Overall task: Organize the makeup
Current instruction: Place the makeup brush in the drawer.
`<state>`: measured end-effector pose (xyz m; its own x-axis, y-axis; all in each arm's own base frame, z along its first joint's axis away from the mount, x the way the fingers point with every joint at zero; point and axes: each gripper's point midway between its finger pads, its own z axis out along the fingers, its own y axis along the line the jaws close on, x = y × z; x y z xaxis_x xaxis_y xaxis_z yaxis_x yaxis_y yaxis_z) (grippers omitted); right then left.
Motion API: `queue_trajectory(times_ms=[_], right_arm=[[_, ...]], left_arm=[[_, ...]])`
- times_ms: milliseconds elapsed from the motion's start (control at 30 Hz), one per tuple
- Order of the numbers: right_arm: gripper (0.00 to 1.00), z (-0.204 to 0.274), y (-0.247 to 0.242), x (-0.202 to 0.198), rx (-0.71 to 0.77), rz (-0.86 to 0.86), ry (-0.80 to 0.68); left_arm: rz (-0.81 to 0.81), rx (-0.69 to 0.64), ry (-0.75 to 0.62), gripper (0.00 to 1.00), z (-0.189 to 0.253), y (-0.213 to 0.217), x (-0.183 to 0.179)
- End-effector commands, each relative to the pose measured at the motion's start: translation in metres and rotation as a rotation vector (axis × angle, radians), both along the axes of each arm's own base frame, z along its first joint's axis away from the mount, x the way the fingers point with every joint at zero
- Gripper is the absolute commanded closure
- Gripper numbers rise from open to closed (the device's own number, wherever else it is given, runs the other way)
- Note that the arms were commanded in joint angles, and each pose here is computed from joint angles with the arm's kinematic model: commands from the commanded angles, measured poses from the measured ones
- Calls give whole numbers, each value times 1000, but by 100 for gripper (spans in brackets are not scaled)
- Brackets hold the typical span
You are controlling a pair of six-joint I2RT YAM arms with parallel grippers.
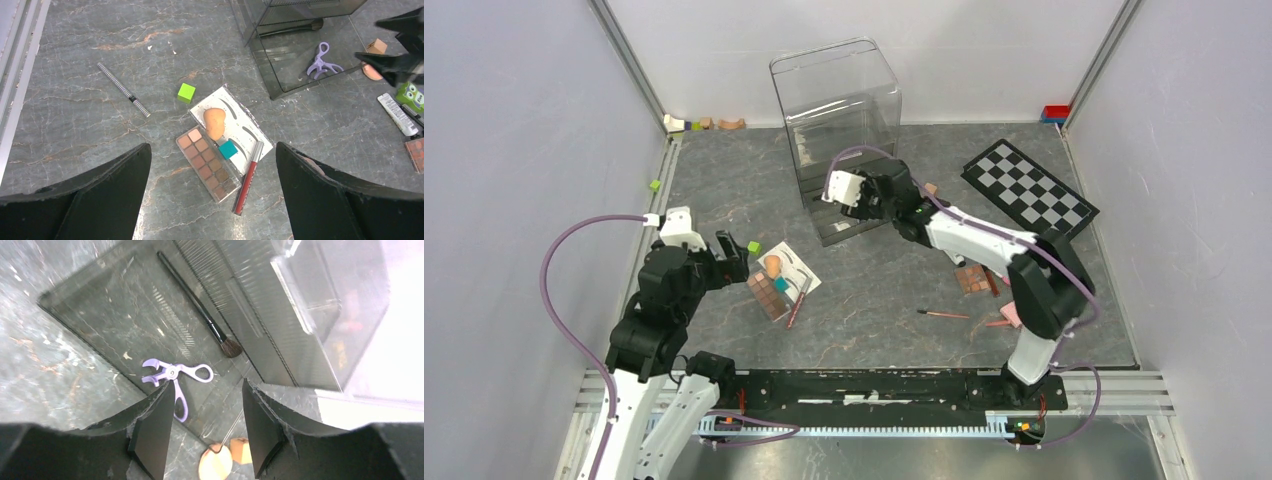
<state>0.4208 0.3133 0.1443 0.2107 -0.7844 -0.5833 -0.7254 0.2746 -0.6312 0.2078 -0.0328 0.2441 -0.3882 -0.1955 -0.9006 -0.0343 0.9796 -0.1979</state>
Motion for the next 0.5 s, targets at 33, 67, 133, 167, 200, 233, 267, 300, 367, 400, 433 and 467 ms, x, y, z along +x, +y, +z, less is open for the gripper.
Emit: queue_trajectory(times_ms=[33,67,133,167,200,233,267,300,367,400,433,467], right_arm=[[40,67,-15,-22,361,-201,46],[39,68,-24,-27,388,-257,73],[37,56,-50,-38,392,-408,140],[36,46,-64,-45,367,-486,179],[36,39,-77,-50,334,-549,199],[36,29,-90,-59,286,-605,237],[35,20,-102,-67,244,-649,264],[35,8,-113,-78,205,-682,311],[35,-16,-133,-101,167,-730,405],[35,-27,-140,-113,171,-740,460],[35,-36,-145,-124,194,-755,511],[35,-45,-149,-135,216,-768,550]], left_arm=[[7,1,-6,0,1,-1,6],[6,0,-6,0,1,-1,6],[9,0,-5,0,0,0,6],[9,0,-6,0,0,0,6],[9,-1,-5,0,0,0,6],[8,-1,-5,0,0,-1,6],[5,-1,-2,0,0,-1,6],[3,0,0,0,0,-2,6],[1,0,2,0,-1,-2,7],[0,-1,3,0,-1,-2,7],[-1,0,3,0,-1,-2,7],[-3,-2,0,0,0,-3,7]])
